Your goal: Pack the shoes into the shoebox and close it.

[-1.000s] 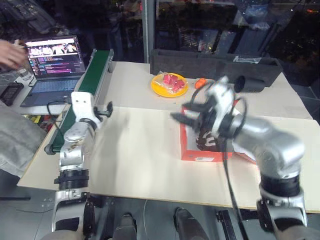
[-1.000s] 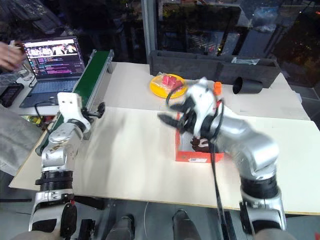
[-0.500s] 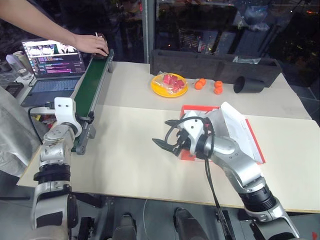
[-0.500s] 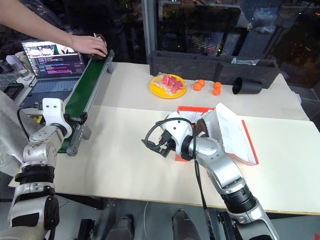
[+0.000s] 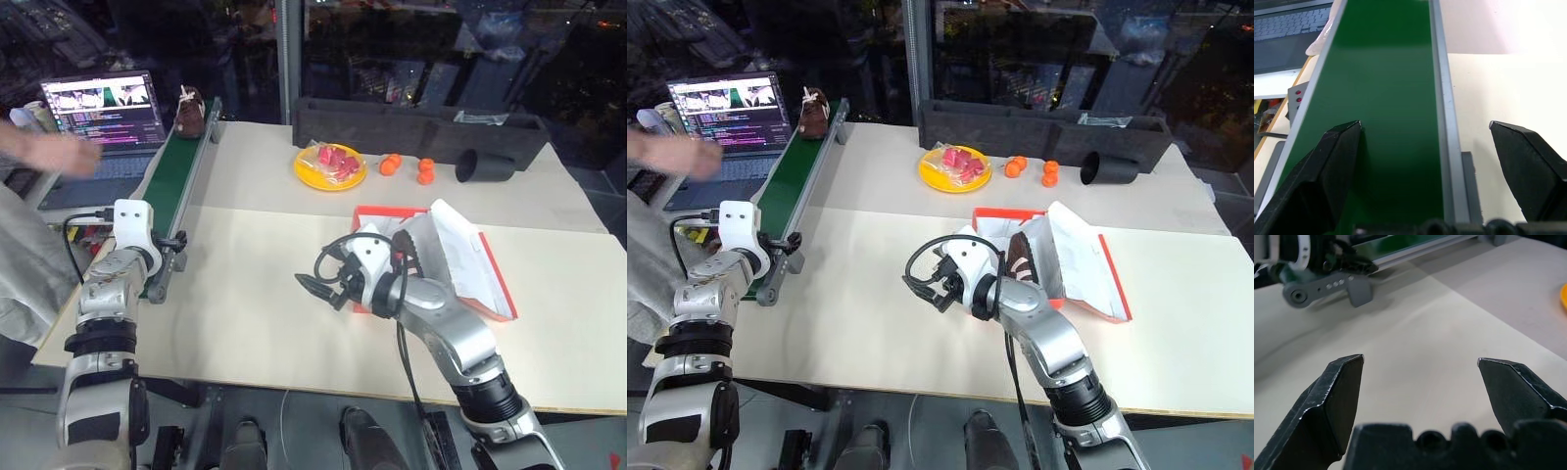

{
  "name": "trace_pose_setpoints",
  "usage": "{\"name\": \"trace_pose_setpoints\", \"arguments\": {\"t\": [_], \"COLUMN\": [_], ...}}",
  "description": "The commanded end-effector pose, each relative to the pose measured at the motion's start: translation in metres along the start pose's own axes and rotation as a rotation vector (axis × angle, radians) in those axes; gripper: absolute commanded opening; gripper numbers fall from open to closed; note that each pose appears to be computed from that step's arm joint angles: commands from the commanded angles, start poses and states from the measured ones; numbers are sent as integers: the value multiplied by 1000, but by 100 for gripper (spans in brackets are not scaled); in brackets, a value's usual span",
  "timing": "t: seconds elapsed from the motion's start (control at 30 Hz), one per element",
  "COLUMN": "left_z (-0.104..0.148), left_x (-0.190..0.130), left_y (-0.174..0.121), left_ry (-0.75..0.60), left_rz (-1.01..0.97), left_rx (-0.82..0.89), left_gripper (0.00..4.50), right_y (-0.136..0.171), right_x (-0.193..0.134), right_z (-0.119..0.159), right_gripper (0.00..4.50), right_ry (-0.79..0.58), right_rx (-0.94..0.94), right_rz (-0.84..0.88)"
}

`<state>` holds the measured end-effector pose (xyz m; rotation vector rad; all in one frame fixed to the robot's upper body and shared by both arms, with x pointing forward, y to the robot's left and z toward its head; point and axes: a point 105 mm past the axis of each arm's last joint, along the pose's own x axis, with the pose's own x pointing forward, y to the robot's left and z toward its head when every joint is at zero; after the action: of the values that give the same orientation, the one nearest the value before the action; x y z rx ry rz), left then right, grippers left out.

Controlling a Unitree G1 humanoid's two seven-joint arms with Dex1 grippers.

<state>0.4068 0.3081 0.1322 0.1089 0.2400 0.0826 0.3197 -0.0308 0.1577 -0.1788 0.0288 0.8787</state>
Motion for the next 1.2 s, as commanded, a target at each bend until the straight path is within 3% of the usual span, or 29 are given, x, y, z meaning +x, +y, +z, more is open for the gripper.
{"name": "trace_pose_setpoints", "arguments": {"t": [0.03, 0.27, 0.93, 1.2], "left_z": [17, 24, 78, 80], "left_x": [-1, -1, -8, -8], "left_y": [4, 8, 22, 21], "left_ry": [-40, -65, -245, -253], "left_rz": [9, 32, 132, 135], "left_rx": [17, 37, 95, 99], "left_gripper": [450, 450, 450, 450], "right_y": [-6, -6, -6, -5], "right_x": [-3, -3, -2, -1], "right_z": [5, -2, -6, -5], "right_gripper": [440, 440, 440, 440], "right_ry": [-23, 0, 11, 6], "right_rx": [3, 8, 23, 28], "right_rz": [-47, -66, -79, -82]}}
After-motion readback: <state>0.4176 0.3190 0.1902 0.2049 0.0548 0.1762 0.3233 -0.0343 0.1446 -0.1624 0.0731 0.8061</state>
